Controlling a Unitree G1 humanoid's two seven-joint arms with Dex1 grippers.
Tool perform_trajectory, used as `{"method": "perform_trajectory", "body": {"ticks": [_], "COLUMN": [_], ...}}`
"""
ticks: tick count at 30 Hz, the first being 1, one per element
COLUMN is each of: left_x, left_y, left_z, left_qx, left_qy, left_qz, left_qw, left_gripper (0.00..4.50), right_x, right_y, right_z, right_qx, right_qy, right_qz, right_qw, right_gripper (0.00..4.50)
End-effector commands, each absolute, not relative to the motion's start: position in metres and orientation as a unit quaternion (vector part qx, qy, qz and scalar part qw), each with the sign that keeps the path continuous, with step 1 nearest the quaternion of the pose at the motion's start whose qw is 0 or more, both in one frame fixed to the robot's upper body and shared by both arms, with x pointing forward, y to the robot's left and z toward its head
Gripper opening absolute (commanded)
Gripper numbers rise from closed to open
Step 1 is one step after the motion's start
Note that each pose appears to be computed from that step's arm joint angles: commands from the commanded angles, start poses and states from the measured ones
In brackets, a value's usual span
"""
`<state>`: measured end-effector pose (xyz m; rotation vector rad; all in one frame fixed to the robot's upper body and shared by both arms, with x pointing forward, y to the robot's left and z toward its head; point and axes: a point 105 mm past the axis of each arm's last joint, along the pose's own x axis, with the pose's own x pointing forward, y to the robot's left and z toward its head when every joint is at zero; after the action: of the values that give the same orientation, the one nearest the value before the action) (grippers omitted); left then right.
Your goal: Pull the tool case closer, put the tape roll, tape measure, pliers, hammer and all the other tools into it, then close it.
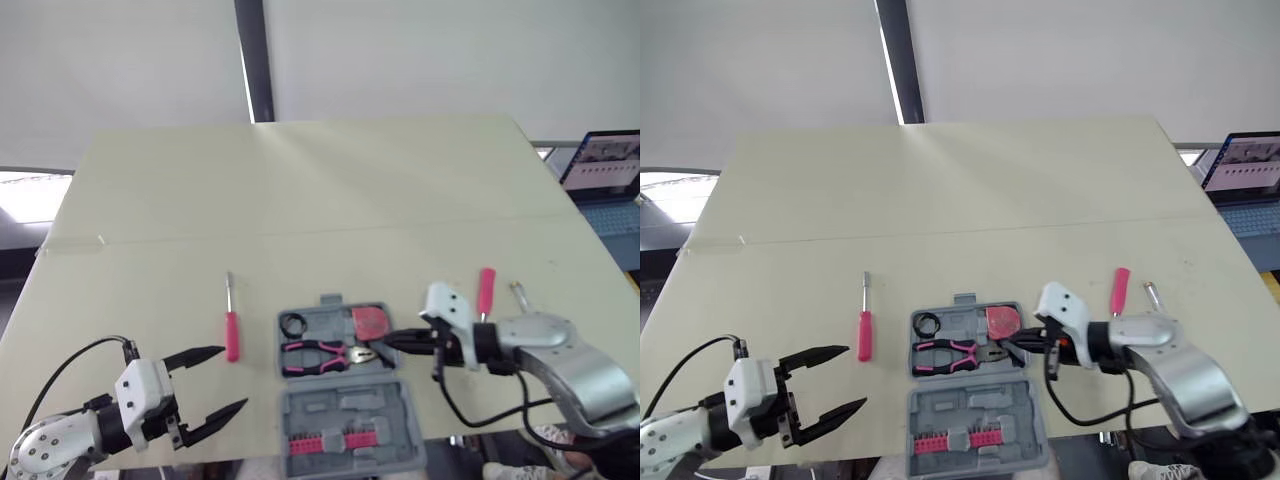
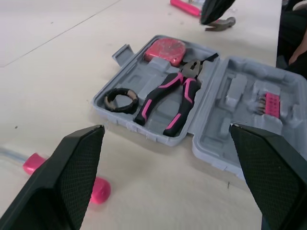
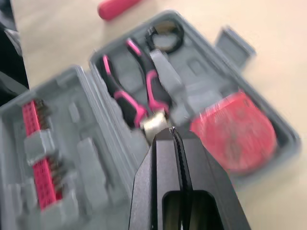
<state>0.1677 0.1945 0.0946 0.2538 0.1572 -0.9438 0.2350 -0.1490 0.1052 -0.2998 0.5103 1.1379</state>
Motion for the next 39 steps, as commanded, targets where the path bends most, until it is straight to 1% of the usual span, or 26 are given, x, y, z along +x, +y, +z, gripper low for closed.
{"method": "perform_trajectory", "body": {"ticks": [1,3,5,7,8,10,13,15,23,27,28,29,31,32,35,38,39], "left_x": [0.161,0.155,0.148,0.140,0.136,0.125,0.114,0.112,0.119,0.129,0.131,0.134,0.138,0.139,0.140,0.140,0.139], "left_y": [0.197,0.199,0.201,0.204,0.206,0.213,0.217,0.219,0.216,0.211,0.206,0.202,0.195,0.194,0.189,0.189,0.189], "left_z": [0.094,0.093,0.092,0.091,0.090,0.088,0.088,0.089,0.097,0.101,0.103,0.106,0.111,0.111,0.112,0.109,0.107], "left_qx": [0.107,0.103,0.105,0.121,0.131,0.133,0.126,0.129,0.136,0.146,0.136,0.130,0.116,0.114,0.111,0.104,0.101], "left_qy": [0.077,0.079,0.081,0.085,0.090,0.103,0.116,0.118,0.107,0.112,0.112,0.109,0.106,0.108,0.113,0.117,0.118], "left_qz": [-0.440,-0.436,-0.435,-0.436,-0.433,-0.427,-0.428,-0.427,-0.414,-0.398,-0.407,-0.410,-0.420,-0.423,-0.432,-0.435,-0.436], "left_qw": [0.888,0.890,0.891,0.888,0.888,0.888,0.887,0.887,0.894,0.899,0.896,0.896,0.894,0.893,0.888,0.887,0.886], "left_gripper": [4.50,4.50,4.50,4.50,4.50,4.50,4.50,4.50,4.50,4.50,4.50,4.24,3.65,3.21,1.79,0.21,0.00], "right_x": [0.218,0.215,0.211,0.203,0.200,0.195,0.195,0.196,0.203,0.209,0.209,0.209,0.210,0.210,0.212,0.214,0.216], "right_y": [-0.169,-0.183,-0.194,-0.202,-0.208,-0.217,-0.228,-0.233,-0.242,-0.240,-0.239,-0.237,-0.233,-0.232,-0.228,-0.223,-0.221], "right_z": [0.112,0.107,0.103,0.099,0.096,0.092,0.086,0.083,0.074,0.073,0.073,0.074,0.074,0.074,0.075,0.076,0.077], "right_qx": [-0.123,-0.122,-0.122,-0.117,-0.118,-0.114,-0.112,-0.114,-0.123,-0.127,-0.127,-0.126,-0.126,-0.126,-0.126,-0.130,-0.130], "right_qy": [0.249,0.258,0.264,0.274,0.280,0.288,0.291,0.291,0.292,0.297,0.297,0.299,0.299,0.297,0.290,0.287,0.284], "right_qz": [0.532,0.513,0.501,0.496,0.490,0.479,0.461,0.455,0.443,0.443,0.444,0.451,0.457,0.459,0.466,0.472,0.474], "right_qw": [0.800,0.809,0.815,0.816,0.817,0.822,0.831,0.834,0.839,0.836,0.836,0.831,0.828,0.828,0.826,0.824,0.823], "right_gripper": [1.32,2.29,3.39,4.38,4.45,4.45,4.45,4.45,4.45,4.45,4.45,4.49,3.93,3.62,2.25,0.68,0.27]}}
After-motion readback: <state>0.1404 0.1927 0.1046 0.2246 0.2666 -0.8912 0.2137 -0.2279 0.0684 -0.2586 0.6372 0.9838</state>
